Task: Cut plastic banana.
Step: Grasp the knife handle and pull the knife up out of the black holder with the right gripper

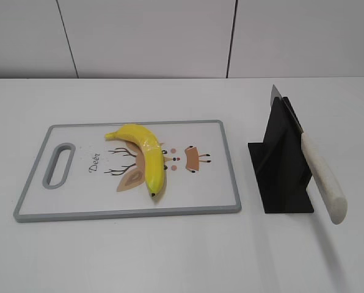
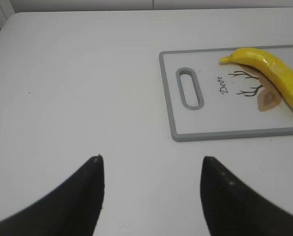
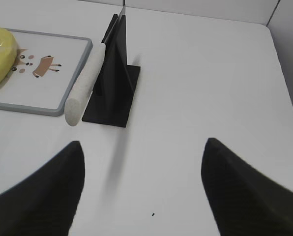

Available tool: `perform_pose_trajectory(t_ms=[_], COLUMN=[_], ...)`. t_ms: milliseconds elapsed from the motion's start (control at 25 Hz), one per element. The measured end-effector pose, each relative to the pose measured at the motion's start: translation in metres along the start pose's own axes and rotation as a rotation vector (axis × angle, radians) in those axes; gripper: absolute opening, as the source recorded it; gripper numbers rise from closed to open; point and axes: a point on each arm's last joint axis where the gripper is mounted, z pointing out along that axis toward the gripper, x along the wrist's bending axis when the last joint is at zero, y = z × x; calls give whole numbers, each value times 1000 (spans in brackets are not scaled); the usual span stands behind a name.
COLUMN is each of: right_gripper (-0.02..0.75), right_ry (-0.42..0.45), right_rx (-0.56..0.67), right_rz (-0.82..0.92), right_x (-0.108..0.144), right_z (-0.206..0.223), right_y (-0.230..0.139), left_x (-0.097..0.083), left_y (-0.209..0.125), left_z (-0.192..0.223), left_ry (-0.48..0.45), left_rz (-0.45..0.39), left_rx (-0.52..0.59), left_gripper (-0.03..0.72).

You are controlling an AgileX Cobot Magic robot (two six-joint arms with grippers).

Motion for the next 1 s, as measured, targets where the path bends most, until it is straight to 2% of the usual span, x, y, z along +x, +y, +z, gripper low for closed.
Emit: perform_pose_trajectory(t_ms=[1000], right_gripper=[569], right_ry=[-1], right_rx=[0], right_rz=[0], right_x=[0], right_z=[0], right_y=[0], left_x=[0], left_y=[0], left_z=[0], left_ry=[0], left_rz=[0], left_rx=[0], left_gripper=[580])
